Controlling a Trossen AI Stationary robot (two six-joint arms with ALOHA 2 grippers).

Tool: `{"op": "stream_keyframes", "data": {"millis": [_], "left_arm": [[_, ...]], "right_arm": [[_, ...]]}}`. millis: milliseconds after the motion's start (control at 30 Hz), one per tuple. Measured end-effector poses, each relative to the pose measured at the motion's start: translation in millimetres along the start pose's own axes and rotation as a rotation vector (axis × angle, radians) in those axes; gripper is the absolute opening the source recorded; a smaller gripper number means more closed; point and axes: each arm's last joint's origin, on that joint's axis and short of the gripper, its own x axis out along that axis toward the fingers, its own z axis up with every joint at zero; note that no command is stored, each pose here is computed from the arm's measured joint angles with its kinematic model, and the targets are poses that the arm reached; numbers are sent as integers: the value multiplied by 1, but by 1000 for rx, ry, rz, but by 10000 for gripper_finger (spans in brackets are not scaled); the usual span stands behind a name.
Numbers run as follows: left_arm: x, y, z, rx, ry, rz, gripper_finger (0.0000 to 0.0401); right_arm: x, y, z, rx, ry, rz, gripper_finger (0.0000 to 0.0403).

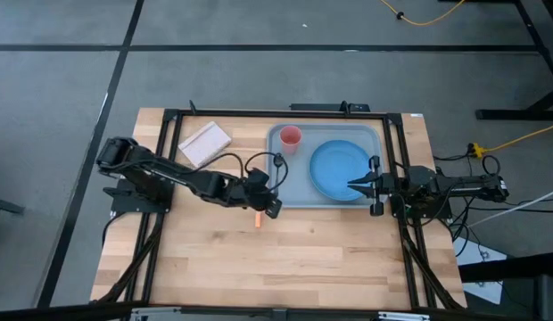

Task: Pick and place plate/cup/fork/spoon on tray
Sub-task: Put the yellow fork on the gray serving tray to the right of the black spoon

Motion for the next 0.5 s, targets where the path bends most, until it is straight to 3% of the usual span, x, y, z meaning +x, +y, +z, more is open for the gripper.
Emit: {"op": "stream_keyframes", "data": {"millis": [67,200,367,500], "left_arm": [[4,0,-4,-44,19,2,0],[3,-4,-11,-23,-2,-2,19],[1,1,-15,-85,-44,72,116],[2,7,-16,-158,12,112,174]], "right_arm": [[0,0,0,0,0,0,46],[0,0,0,0,0,0,46],[0,0,0,0,0,0,46],[0,0,0,0,0,0,46]]}}
